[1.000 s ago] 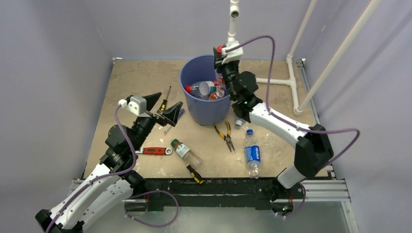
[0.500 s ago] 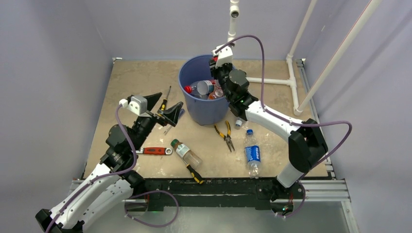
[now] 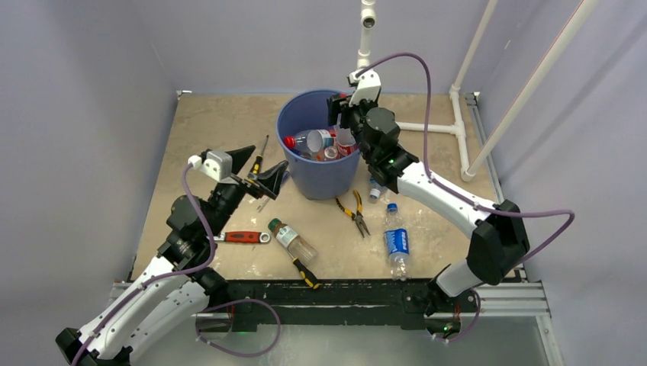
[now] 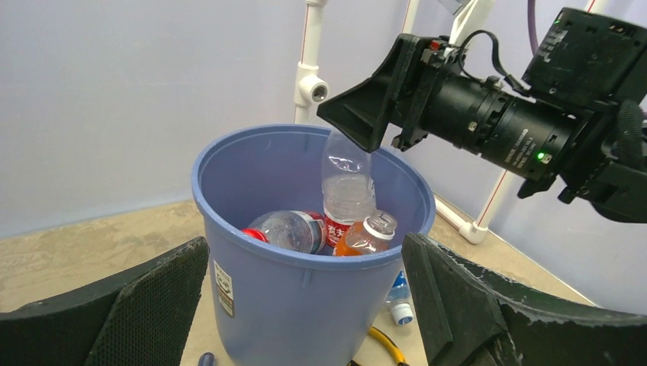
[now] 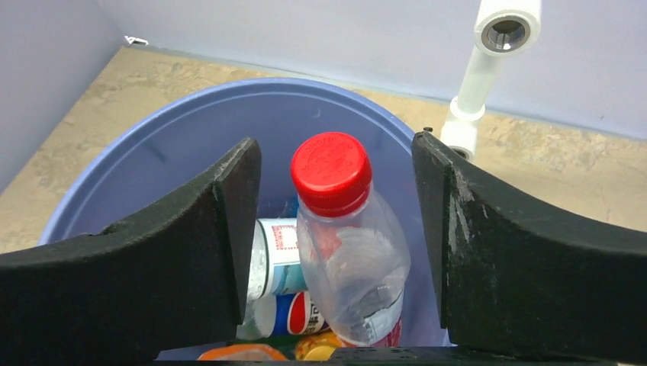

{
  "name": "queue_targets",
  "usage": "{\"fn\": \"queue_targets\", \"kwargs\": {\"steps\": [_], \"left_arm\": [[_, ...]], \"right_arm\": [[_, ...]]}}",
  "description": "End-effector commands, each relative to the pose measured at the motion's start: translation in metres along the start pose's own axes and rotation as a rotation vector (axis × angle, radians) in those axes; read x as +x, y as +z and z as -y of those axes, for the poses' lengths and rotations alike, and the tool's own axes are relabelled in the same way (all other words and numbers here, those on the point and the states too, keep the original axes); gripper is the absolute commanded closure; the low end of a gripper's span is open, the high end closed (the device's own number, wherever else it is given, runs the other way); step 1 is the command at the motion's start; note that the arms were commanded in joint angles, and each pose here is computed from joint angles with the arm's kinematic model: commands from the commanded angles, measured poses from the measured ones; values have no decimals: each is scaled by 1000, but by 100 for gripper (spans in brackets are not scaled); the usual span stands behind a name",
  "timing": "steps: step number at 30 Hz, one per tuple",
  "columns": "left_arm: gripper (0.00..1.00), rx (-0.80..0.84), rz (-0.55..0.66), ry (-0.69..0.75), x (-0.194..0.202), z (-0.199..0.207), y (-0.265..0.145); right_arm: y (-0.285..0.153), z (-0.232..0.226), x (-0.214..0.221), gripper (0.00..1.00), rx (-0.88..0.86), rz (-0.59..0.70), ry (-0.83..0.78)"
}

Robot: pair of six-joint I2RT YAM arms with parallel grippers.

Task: Put the plastic bottles in the bin
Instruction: Place the plastic bottle in the trash bin.

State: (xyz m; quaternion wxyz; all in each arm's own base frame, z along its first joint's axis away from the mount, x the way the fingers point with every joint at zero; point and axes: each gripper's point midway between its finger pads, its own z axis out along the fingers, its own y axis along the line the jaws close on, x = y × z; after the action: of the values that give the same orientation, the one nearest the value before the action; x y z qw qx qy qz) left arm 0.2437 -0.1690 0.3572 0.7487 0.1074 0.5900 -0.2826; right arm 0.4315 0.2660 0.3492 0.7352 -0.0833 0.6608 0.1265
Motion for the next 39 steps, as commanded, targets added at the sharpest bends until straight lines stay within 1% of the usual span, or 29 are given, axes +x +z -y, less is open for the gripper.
{"fn": "queue_targets", "kwargs": {"steps": [1,3,6,10,14,15,17,19,28,29,30,32,35,36,38,39], "left_arm": [[3,22,39,2,-15,6,2],[3,23,38,2,-15,6,2],[3,24,38,0,-15,6,2],[3,31,34,-3,-13,7,3],[3,36,28,-5,-11,8,4],[3,34,27,-5,-11,8,4],[3,34,23,-5,-10,8,4],[3,33,22,-5,-10,8,4],[3,35,26,-5,-11,8,4],[3,34,25,-5,-11,8,4],[3,34,26,-6,-11,8,4],[3,34,27,-6,-11,8,3],[3,37,24,-7,-10,9,4],[3,36,23,-7,-10,8,4],[3,37,20,-7,-9,8,5],[3,38,21,-8,-9,9,5]], "right_arm": [[-9,3,-43,27,15,50,73],[-12,4,-49,27,19,47,77],[-17,3,-42,27,8,7,76],[-23,4,-25,32,-1,-36,67],[-22,3,-5,34,3,-90,56],[-22,4,-2,36,12,-96,55],[-21,10,1,55,37,-95,60],[-19,12,4,68,41,-101,64],[-21,18,22,99,53,-140,66],[-23,18,22,100,49,-135,73],[-25,18,18,99,46,-123,82],[-31,21,1,90,46,-82,107],[-36,27,-32,63,63,-1,127],[-35,26,-40,53,62,10,131],[-26,20,-46,45,46,0,120],[-21,19,-47,42,49,-7,110]]}}
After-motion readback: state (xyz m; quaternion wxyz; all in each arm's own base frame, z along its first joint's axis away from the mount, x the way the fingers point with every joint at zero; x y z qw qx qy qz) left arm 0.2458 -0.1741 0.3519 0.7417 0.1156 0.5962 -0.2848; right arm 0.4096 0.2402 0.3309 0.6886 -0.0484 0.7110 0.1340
